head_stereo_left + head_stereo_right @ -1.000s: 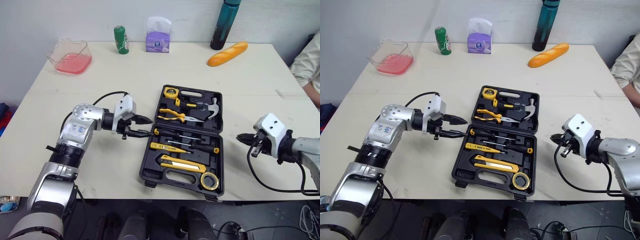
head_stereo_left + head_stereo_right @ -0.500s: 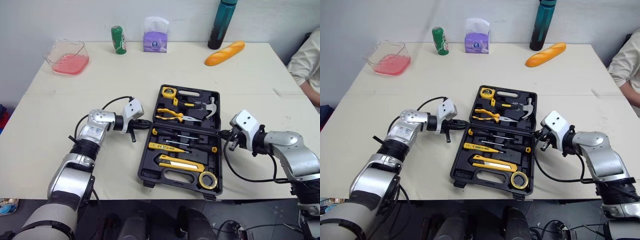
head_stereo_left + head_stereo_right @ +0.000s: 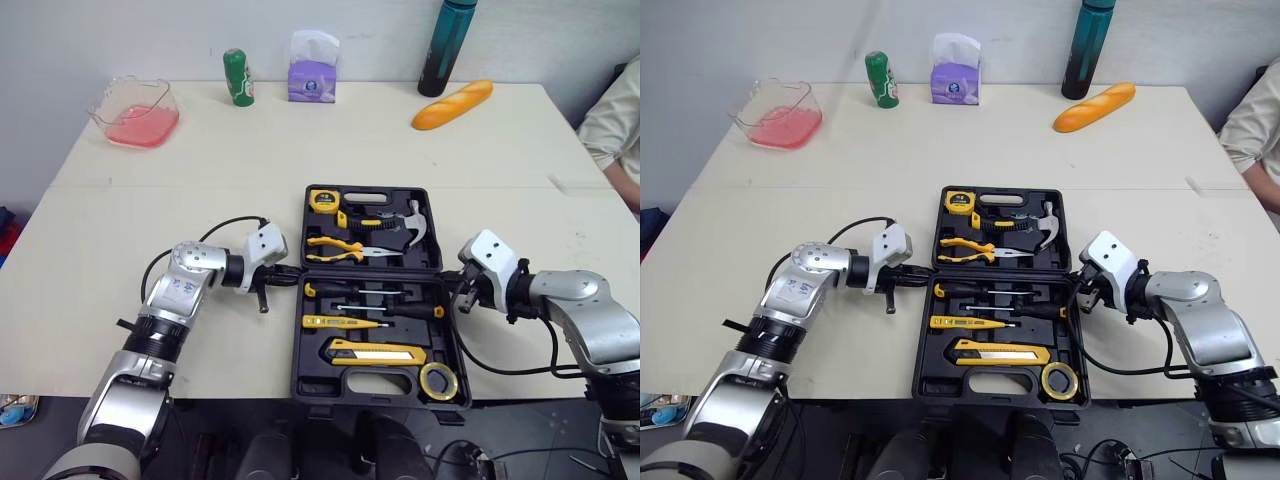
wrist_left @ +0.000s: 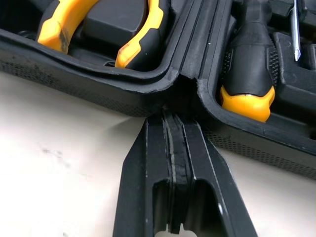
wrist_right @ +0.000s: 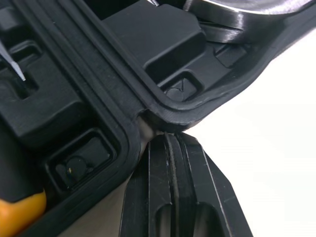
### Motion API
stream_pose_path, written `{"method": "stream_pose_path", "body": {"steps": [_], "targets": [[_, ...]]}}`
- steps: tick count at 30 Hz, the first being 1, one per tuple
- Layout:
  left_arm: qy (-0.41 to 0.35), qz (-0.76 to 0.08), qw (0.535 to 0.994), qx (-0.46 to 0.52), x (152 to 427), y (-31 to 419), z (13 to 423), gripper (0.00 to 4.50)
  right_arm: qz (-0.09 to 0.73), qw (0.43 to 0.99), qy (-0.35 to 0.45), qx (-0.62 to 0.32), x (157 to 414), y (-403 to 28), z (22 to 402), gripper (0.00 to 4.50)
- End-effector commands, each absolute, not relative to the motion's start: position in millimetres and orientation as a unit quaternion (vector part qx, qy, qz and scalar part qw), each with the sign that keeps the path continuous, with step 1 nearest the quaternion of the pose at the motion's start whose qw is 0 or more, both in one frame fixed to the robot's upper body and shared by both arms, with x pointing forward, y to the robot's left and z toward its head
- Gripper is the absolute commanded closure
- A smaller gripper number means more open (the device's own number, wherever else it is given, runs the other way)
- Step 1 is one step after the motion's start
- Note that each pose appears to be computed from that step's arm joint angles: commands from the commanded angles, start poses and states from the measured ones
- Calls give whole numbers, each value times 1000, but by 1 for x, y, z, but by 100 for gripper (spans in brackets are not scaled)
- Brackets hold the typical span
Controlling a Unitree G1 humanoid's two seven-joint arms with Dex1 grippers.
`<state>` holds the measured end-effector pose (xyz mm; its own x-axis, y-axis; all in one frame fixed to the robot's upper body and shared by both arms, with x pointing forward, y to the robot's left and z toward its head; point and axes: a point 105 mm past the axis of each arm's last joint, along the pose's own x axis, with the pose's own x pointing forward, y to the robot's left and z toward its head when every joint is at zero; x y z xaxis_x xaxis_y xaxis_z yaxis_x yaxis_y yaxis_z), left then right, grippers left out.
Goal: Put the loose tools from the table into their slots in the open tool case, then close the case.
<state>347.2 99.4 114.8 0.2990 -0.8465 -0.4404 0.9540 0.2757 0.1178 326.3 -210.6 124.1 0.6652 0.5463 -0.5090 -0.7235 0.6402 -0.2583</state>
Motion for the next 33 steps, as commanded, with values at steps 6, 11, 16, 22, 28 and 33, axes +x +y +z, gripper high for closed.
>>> {"method": "stream_pose_path", "body": {"steps": [6, 11, 16, 22, 28, 33], "targets": [[146, -547, 804, 181, 354, 104, 124, 444, 351, 874, 171, -287, 325, -219, 144, 450], [165, -510, 833, 138, 356, 135, 148, 313, 379, 876, 168, -246, 307, -222, 167, 450], [190, -493, 847, 49, 351, 132, 180, 83, 355, 895, 182, -202, 303, -229, 181, 258], [246, -418, 874, -12, 371, 126, 184, 0, 310, 926, 205, -65, 320, -217, 190, 3], [278, -396, 874, -29, 379, 111, 172, 0, 250, 939, 236, -2, 344, -206, 186, 3], [294, -387, 874, -24, 383, 106, 161, 0, 212, 942, 261, 5, 356, -208, 180, 3]]}}
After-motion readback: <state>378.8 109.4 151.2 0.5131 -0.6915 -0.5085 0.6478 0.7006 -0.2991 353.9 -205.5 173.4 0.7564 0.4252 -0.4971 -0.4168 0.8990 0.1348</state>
